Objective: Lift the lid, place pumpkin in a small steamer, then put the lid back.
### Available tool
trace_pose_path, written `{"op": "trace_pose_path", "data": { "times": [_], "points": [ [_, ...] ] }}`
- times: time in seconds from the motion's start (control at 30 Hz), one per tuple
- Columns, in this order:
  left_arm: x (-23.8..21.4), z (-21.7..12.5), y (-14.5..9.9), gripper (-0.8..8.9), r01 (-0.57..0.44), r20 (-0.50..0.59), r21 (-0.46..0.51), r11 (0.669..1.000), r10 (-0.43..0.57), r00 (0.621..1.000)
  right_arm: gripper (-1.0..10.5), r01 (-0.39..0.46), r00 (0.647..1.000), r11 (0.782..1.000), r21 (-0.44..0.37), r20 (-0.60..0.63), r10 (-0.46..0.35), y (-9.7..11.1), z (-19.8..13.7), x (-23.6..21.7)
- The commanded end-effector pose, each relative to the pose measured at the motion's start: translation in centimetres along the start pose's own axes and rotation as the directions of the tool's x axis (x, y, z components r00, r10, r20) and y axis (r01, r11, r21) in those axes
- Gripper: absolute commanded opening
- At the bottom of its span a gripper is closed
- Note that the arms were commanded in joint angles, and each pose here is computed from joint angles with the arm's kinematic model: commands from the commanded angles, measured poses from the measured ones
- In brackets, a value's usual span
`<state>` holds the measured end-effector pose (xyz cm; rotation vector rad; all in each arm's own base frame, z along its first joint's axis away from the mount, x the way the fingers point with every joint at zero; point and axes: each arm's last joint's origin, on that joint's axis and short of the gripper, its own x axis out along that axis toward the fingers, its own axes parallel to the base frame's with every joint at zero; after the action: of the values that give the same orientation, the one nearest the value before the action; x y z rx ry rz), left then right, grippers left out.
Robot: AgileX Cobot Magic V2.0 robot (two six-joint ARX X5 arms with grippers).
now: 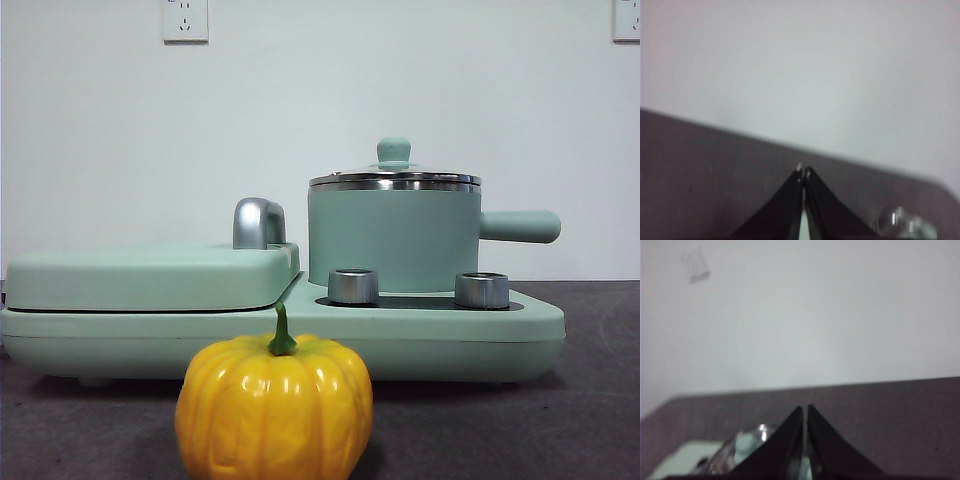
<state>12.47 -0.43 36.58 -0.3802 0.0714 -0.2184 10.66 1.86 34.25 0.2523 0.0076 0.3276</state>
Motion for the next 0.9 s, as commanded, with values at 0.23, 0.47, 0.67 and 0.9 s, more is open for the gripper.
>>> {"op": "trace_pose_path", "data": {
  "times": [0.23,0.47,0.67,0.9],
  "points": [
    [4.3,0.4,-0.6,0.1,0.118,-0.238,0.288,0.95,-0.048,0.97,0.1,-0.156,0.962,0.973,-0.172,-0.25,0.11,-0.3,0.0,4.2],
    [6.1,-1.0,-1.8,0.1,0.262,-0.356,0.413,0.873,-0.11,0.928,0.1,-0.245,0.918,0.934,-0.258,-0.372,0.138,-0.6,-1.5,5.9],
    [7.0,-1.9,-2.7,1.63,0.337,-0.405,0.431,0.837,-0.155,0.901,0.1,-0.339,0.892,0.858,-0.387,-0.423,0.162,-0.2,-2.3,6.6],
    [7.1,-2.3,-3.8,2.58,0.393,-0.42,0.426,0.815,-0.207,0.884,3.0,-0.38,0.864,0.851,-0.363,-0.467,0.187,0.2,-3.0,6.9]
  ]
}}
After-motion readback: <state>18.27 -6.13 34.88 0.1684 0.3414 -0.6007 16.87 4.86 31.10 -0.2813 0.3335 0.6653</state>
